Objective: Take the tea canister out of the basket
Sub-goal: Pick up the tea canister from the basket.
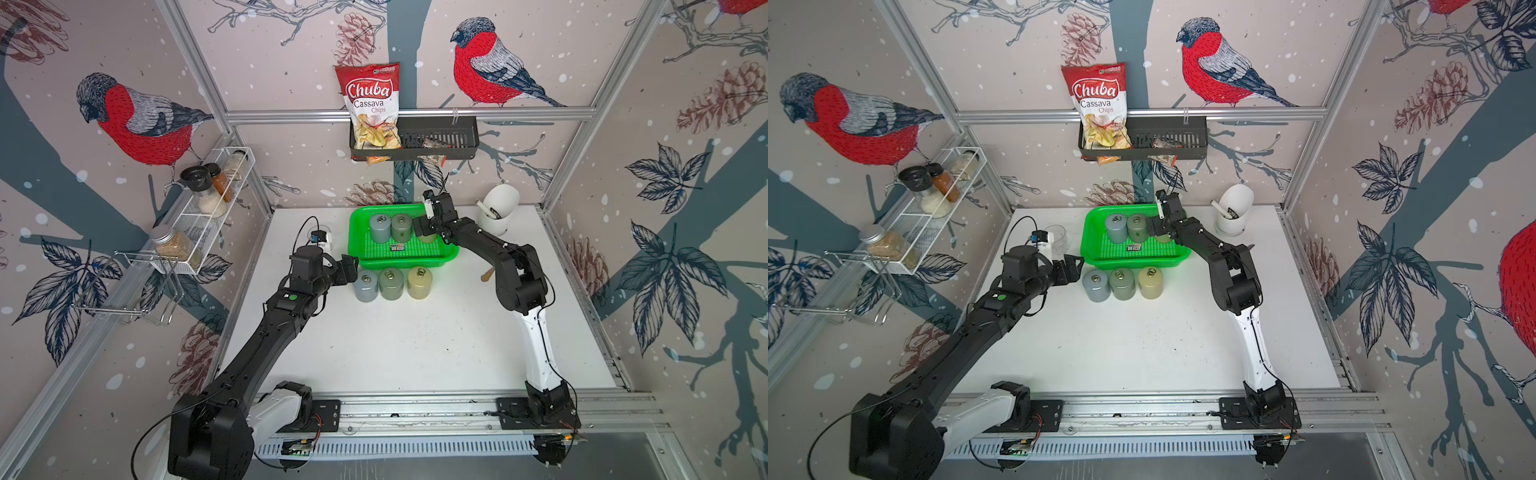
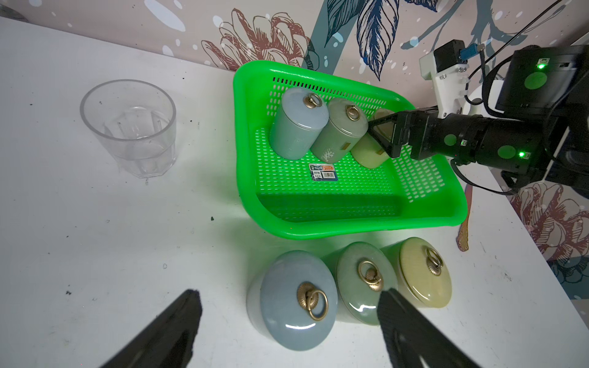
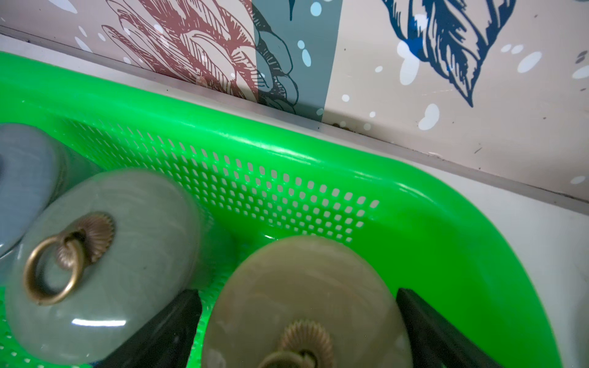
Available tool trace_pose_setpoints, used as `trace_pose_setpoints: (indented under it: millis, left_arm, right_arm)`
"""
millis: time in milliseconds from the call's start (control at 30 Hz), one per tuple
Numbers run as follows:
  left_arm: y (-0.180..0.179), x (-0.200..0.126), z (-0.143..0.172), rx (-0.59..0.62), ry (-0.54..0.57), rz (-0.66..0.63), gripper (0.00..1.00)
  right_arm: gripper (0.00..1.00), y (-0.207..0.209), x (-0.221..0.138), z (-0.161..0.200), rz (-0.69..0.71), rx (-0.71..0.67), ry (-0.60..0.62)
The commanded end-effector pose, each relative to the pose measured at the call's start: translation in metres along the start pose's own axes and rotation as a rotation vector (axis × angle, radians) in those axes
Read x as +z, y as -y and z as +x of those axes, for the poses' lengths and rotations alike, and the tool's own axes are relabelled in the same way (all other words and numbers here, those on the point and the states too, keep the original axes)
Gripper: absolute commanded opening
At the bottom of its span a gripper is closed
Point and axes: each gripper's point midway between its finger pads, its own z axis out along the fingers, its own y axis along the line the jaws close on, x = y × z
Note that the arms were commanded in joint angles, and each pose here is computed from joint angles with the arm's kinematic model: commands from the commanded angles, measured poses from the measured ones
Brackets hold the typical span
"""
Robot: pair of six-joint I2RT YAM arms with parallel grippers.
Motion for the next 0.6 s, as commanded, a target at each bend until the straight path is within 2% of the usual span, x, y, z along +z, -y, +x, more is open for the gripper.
trace_pose_setpoints:
  millis: [0,367,567]
  left_arm:
    - [-0.001,0.0,-0.003,0.011,0.018,-0.004,0.91]
    - [0.0,-0.004,-0.004,0.01,0.028,-0.004,0.91]
    - [0.001,-0.005,-0.004,0.012,0.031,0.001,0.91]
  right_arm:
    - [1.0,0.001,0.006,0.037,-0.009,0.02,-0.13]
    - [1.0,-0.017,-0.01,0.049,0.001,0.01,-0.162]
    - [1.0,-0.014,-0.01,0.049,0.02,0.009,-0.157]
